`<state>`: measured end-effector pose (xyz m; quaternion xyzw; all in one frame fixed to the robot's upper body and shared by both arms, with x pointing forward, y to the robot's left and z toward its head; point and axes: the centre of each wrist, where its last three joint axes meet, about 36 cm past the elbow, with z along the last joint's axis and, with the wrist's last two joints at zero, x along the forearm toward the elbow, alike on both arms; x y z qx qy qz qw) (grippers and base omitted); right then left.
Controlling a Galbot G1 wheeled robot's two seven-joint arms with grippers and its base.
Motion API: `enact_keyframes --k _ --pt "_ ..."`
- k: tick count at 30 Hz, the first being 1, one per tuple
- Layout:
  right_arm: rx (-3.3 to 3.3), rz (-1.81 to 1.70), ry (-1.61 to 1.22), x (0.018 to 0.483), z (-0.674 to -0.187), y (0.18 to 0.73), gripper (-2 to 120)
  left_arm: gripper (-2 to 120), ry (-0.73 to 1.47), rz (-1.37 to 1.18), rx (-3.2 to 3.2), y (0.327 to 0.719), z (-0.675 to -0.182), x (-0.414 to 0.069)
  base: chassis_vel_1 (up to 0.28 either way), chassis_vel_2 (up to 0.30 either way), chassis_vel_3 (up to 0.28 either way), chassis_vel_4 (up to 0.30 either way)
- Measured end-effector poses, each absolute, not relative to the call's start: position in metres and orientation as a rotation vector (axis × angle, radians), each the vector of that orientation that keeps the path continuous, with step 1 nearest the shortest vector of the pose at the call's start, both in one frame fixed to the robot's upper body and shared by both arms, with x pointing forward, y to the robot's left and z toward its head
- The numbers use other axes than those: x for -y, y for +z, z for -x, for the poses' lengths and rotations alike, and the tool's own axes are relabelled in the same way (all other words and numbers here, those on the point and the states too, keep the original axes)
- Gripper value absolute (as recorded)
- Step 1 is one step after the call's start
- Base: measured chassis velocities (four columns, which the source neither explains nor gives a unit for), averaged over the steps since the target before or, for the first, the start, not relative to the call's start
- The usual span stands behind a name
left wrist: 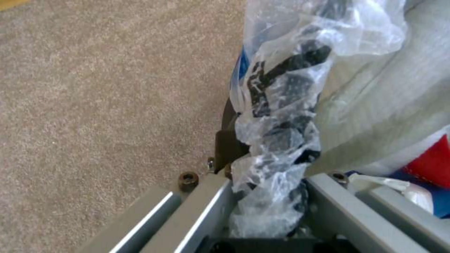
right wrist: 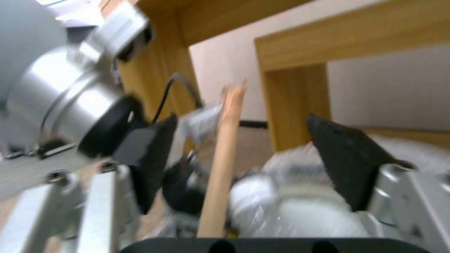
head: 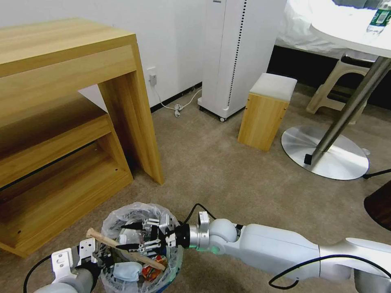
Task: Pick up the trash bin and place the garbage on the floor into it.
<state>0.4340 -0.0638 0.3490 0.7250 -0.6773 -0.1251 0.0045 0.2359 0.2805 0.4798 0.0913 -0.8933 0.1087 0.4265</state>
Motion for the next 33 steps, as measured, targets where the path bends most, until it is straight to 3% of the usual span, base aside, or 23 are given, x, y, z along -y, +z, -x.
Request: enact_keyframes --k 6,13,16,18,20,22,33 --pt "2.323 -2.271 -0.44 0.087 -0.473 0.409 99 0 0.262 -0.227 2.23 0.479 -0.235 -0.281 0.0 0.0 0.0 0.0" --pt "2.561 -2.192 -0.418 0.143 -0.498 0.45 100 0 0.25 -0.209 2.233 0.483 -0.235 -0.283 0.0 0.0 0.0 0.0" --pt "2.661 -2.096 -0.381 0.177 -0.497 0.447 100 0 0.249 -0.197 2.238 0.484 -0.238 -0.284 0.0 0.0 0.0 0.0" --pt "2.752 -1.979 -0.282 0.227 -0.488 0.435 100 0 0.245 -0.184 2.239 0.484 -0.244 -0.287 0.0 0.0 0.0 0.0" --pt "2.762 -1.97 -0.26 0.236 -0.485 0.433 100 0 0.243 -0.181 2.239 0.483 -0.245 -0.288 0.0 0.0 0.0 0.0" --pt "2.793 -1.897 -0.157 0.277 -0.463 0.416 100 0 0.233 -0.166 2.24 0.483 -0.251 -0.291 0.0 0.0 0.0 0.0" --pt "2.82 -1.769 -0.115 0.312 -0.416 0.383 100 0 0.128 -0.15 2.181 0.489 -0.274 -0.31 0.0 0.0 0.0 0.0"
